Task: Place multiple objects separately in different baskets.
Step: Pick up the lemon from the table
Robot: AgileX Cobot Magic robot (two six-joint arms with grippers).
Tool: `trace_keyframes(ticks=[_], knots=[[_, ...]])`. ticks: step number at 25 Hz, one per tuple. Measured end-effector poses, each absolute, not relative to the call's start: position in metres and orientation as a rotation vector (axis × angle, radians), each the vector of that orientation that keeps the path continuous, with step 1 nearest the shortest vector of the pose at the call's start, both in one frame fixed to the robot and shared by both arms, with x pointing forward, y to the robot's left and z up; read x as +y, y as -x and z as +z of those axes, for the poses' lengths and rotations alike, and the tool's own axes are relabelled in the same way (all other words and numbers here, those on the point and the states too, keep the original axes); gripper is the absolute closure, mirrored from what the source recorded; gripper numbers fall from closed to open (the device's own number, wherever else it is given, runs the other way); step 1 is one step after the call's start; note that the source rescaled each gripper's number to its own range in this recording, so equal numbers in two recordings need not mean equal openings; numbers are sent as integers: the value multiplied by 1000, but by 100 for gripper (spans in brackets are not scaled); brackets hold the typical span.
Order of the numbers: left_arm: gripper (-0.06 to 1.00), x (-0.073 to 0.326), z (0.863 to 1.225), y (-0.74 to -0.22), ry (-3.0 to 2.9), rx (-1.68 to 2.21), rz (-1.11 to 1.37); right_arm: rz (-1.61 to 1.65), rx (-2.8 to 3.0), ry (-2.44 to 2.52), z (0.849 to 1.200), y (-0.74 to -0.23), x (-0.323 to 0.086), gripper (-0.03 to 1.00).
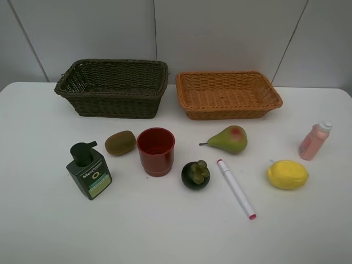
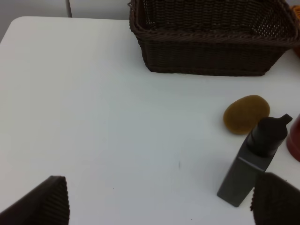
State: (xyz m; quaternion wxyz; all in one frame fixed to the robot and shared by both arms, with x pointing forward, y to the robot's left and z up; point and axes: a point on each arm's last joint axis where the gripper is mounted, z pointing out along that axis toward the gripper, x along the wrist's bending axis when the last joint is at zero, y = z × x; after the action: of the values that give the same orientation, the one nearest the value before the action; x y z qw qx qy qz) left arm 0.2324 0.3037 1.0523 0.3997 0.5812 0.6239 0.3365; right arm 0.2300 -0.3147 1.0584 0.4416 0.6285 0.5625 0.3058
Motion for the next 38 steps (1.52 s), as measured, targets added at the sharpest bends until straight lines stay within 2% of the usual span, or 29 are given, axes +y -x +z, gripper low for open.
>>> trace_keyframes(ticks=[33, 38], knots=[[-6, 304, 1052, -232, -1471, 1579, 851, 757, 1398, -1561, 1058, -230, -315, -3], [-6, 304, 1052, -232, -1471, 1579, 851, 686, 1515, -1663, 1058, -255, -313, -3]])
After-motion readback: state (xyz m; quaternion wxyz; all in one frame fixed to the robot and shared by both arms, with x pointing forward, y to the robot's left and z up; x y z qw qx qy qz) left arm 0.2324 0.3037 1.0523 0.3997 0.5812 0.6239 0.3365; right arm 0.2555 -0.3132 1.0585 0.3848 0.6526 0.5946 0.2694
